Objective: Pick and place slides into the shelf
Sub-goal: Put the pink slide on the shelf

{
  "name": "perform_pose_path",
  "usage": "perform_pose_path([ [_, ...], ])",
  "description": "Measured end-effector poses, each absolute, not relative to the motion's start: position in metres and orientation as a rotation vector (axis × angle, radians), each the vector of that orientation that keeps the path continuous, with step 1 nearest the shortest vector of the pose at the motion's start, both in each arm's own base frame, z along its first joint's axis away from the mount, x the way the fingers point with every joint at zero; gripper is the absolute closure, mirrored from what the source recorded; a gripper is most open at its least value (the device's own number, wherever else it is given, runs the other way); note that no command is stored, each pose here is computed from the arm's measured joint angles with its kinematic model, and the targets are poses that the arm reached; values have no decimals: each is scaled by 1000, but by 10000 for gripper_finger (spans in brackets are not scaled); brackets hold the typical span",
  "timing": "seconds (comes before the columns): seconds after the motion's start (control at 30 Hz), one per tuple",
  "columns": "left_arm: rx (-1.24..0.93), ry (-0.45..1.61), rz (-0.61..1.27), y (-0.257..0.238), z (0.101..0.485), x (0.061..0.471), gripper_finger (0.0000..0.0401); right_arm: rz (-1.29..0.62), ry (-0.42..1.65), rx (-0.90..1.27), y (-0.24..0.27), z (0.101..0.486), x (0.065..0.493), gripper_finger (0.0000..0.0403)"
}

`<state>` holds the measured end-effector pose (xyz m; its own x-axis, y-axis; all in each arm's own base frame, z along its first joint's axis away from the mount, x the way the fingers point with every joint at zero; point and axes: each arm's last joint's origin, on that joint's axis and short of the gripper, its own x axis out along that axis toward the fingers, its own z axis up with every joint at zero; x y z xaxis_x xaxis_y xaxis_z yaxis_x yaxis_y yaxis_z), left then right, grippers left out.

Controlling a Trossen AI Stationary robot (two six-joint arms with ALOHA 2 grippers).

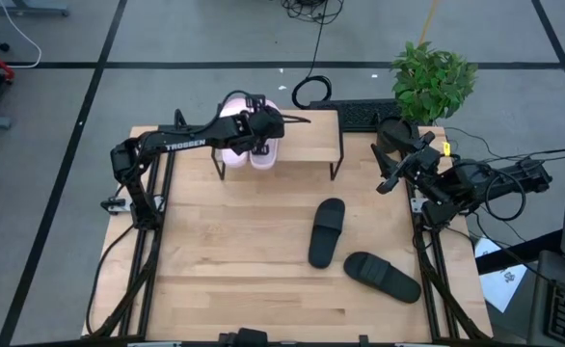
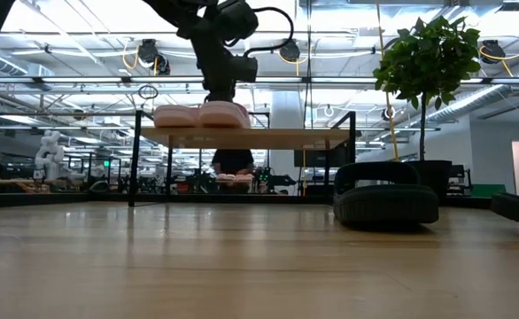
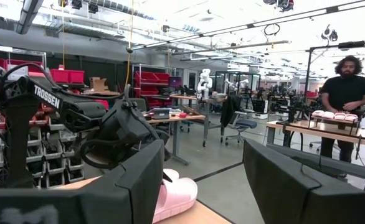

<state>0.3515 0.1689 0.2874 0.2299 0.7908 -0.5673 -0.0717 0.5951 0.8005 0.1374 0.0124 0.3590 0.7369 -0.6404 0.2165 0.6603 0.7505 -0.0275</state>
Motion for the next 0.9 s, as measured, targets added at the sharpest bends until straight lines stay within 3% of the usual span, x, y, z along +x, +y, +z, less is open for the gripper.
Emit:
perform_pose_path([
  [0.63,728,1202,700,171,288,350,398,-716,-196,-111,12,359,137,193],
  [0.9,726,1212,689,170,287,349,370,-716,-196,-113,12,359,137,193],
])
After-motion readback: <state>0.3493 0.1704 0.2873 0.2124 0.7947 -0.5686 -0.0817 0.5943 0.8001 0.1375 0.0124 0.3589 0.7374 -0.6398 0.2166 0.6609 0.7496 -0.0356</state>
